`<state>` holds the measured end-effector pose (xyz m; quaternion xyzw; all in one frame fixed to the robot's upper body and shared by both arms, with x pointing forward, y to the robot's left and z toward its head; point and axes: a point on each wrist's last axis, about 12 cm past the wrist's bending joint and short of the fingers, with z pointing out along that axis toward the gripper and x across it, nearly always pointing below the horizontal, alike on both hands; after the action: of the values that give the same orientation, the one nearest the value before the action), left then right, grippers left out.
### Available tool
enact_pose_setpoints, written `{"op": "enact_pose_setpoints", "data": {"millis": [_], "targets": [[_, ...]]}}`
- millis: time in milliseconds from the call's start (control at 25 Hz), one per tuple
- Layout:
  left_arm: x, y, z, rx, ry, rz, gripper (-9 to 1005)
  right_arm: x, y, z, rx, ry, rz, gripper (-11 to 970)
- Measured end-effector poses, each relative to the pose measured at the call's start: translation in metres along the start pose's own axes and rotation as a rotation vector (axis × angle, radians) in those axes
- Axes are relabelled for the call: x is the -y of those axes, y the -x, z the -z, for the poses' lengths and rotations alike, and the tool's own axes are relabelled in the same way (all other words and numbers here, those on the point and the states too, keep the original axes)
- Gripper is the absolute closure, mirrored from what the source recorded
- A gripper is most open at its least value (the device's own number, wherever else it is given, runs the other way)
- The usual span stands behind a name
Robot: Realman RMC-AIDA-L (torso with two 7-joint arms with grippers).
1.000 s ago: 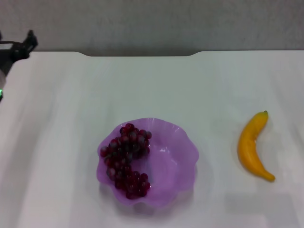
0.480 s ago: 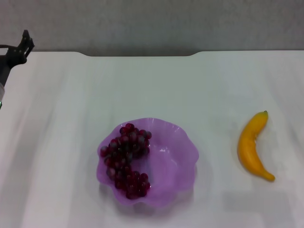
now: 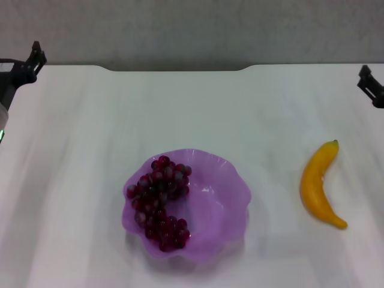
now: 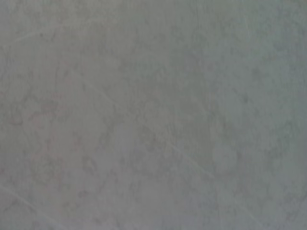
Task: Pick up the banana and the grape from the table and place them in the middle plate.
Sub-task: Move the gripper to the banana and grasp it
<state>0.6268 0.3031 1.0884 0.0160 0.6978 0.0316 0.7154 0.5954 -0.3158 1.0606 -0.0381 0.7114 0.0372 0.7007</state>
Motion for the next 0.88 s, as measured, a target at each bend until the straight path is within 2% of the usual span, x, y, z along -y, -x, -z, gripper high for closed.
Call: {"op": "enact_pose_setpoints", "data": {"millis": [160, 320, 640, 880], "targets": [[0.001, -0.001, 0.0, -0.008, -0.006, -0.003, 113, -0.003, 0.0, -0.008, -0.057, -0.008, -0.012, 52], [0.008, -0.003, 0.0, -0.023, -0.034, -0.016, 113, -0.006, 0.0, -0.019, -0.179, -0.038, -0.025, 52], [0.013, -0.002, -0.001, -0.022, -0.054, -0.023, 113, -0.015, 0.013, -0.037, -0.356, -0.066, -0.015, 52], [0.018, -0.001, -0.002, -0.019, -0.075, -0.031, 114, -0.025, 0.031, -0.044, -0.506, -0.086, -0.012, 53]]}}
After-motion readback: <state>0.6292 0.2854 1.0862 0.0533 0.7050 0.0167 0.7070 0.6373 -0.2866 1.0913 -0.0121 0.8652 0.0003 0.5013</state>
